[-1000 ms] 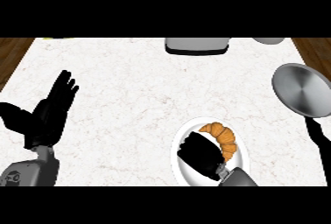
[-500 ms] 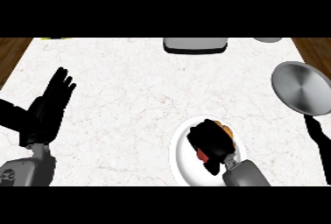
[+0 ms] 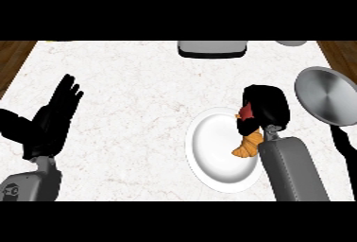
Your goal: Pick the bell pepper from the plate and place it in the pan
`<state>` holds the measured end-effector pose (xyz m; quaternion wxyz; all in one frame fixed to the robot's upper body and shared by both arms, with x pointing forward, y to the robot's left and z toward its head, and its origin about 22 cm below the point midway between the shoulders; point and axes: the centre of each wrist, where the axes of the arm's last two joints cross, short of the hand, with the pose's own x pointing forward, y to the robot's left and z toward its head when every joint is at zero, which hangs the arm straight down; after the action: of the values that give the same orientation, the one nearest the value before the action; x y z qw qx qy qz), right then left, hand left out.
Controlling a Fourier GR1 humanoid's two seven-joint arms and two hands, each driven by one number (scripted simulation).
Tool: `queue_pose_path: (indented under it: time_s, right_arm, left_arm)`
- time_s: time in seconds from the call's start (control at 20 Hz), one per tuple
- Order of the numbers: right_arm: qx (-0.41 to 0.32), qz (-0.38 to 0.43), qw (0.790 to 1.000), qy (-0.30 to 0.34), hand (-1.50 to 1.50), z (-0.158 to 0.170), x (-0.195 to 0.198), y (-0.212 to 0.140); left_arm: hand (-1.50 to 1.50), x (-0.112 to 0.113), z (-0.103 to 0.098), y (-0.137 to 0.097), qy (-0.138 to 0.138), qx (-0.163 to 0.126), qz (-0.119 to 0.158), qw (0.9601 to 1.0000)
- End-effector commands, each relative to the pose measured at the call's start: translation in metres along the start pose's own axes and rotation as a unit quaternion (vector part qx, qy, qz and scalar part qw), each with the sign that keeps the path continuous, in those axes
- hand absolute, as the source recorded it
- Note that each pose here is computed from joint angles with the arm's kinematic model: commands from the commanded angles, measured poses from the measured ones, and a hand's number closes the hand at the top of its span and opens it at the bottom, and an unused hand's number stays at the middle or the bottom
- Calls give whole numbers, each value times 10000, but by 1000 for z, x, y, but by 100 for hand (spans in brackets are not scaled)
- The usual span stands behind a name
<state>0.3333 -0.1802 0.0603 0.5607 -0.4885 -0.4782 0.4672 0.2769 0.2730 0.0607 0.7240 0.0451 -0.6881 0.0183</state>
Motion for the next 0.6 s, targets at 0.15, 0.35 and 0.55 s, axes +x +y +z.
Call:
queue_pose_path:
  time_s: [0.15,0.35,0.55]
  right_arm:
    - [-1623,172,9849,576,150,0,25,-82]
    - [-1579,-4,9849,716,150,2,8,-102]
    - [-1802,-328,9777,1026,150,-22,-22,-136]
  left_arm:
    - [0,5,-1,3,30,15,-4,10000]
    - [0,-10,-6,7,120,-7,99,9999]
    - [0,9,-3,7,20,2,-22,10000]
